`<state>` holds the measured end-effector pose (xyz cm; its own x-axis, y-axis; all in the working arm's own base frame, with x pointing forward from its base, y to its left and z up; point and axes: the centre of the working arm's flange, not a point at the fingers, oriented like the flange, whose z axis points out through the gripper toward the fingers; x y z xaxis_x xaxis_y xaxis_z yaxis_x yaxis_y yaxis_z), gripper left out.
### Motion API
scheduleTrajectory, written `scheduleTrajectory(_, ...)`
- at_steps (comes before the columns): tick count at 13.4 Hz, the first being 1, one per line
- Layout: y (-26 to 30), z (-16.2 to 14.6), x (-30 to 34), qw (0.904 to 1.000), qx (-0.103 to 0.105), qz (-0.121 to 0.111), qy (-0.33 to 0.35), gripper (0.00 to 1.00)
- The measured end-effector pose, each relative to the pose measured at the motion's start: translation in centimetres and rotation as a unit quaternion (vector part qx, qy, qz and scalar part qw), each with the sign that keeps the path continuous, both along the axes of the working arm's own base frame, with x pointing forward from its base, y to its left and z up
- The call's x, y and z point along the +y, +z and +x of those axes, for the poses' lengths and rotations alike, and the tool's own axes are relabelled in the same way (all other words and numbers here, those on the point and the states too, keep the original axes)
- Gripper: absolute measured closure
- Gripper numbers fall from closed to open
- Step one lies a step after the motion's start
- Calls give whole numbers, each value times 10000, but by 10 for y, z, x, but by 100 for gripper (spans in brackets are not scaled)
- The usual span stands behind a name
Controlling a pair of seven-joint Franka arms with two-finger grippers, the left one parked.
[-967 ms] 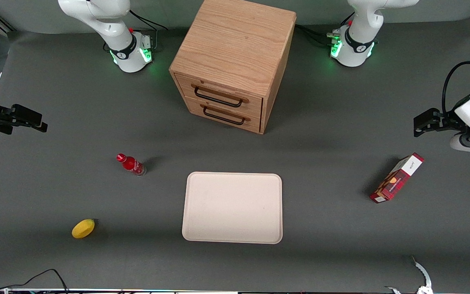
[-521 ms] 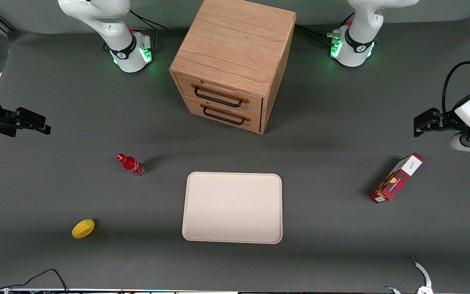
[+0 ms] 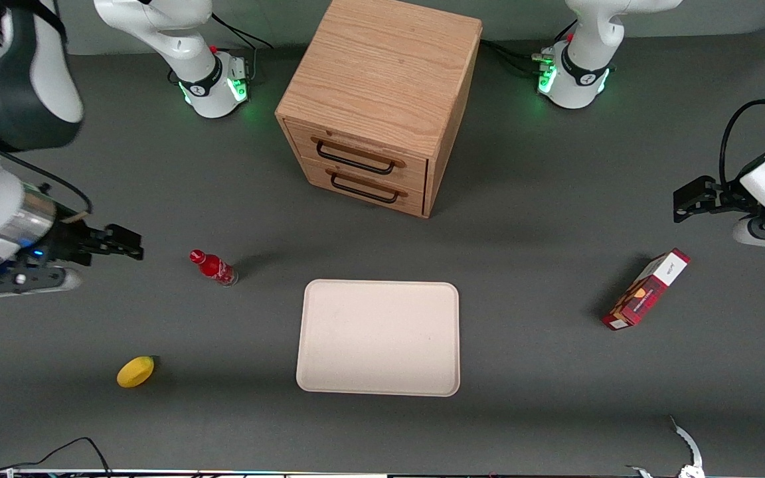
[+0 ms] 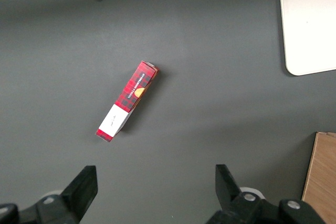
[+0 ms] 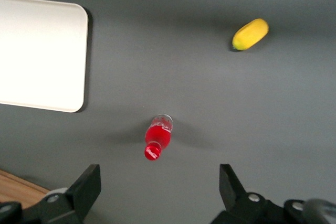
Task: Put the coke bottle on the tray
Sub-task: 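Lower the open right gripper around the bottle's cap end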
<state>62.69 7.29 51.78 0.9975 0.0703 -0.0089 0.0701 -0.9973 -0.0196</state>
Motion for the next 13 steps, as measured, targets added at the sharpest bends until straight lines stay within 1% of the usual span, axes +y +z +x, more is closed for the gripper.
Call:
scheduleTrajectory(2, -27, -3, 7, 10000, 4, -11, 42, 0)
scheduleTrajectory(5, -62, -11, 7, 10000, -72, -15, 41, 0)
scheduleTrajectory(10, -117, -38, 9, 9993, -362, 2, 82, 2)
scheduleTrajectory(13, -149, -58, 15, 9987, -480, 23, 144, 2)
